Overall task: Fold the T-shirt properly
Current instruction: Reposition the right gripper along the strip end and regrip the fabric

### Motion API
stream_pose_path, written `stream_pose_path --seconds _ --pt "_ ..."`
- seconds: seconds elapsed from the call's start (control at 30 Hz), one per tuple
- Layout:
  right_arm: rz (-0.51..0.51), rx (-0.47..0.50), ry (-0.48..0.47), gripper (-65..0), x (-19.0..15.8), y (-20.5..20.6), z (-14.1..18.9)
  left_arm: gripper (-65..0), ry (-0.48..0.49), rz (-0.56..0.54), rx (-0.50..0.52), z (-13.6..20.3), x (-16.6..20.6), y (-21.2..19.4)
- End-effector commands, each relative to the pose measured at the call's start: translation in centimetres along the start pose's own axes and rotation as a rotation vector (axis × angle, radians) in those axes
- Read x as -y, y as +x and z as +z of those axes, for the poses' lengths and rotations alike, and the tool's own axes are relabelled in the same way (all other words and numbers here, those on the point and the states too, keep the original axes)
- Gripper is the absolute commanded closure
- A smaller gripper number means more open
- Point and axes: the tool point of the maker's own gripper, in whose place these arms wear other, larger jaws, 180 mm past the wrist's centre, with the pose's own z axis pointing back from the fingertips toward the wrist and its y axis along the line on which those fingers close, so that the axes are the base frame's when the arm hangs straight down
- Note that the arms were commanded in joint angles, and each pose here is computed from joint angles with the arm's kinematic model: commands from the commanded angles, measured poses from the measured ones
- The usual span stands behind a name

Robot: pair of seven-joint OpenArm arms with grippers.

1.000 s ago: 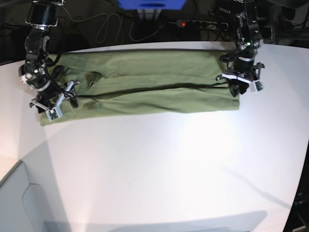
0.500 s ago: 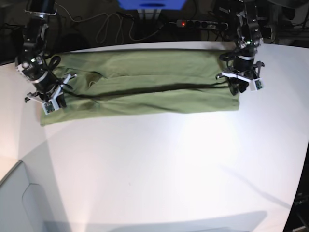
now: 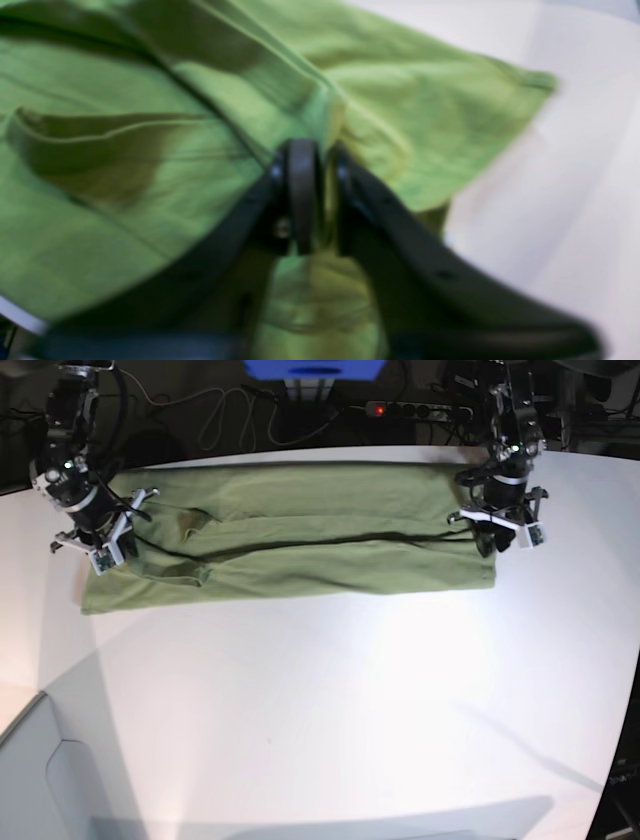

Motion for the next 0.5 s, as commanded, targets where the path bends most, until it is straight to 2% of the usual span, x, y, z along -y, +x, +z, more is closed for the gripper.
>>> stream_pose_path --seconds 0.0,0.1,0.2,0.27,0.47 --pt "0.021 0.039 0.002 -13.4 0.4 1.1 0.4 -17.7 -0.006 -0.009 0.047 0.1 0.1 1.4" --pt "0.091 0.016 0.099 -28.5 -1.1 0.2 0.9 -17.7 -0.007 -0.008 0.047 0.1 0.1 1.4" --pt "0.144 -0.014 0.144 -37.0 -1.4 -0.7 1.6 -17.7 -0.007 -0.006 0.047 0.1 0.1 1.4" --pt "0.157 -0.028 0.144 -36.9 -1.1 -1.2 2.0 -17.7 -0.007 -0.008 0.047 0.1 0.1 1.4" --pt "0.152 -0.003 0.032 -30.1 2.5 -0.2 3.5 -17.7 -0.015 -0.014 0.063 0.5 0.4 2.0"
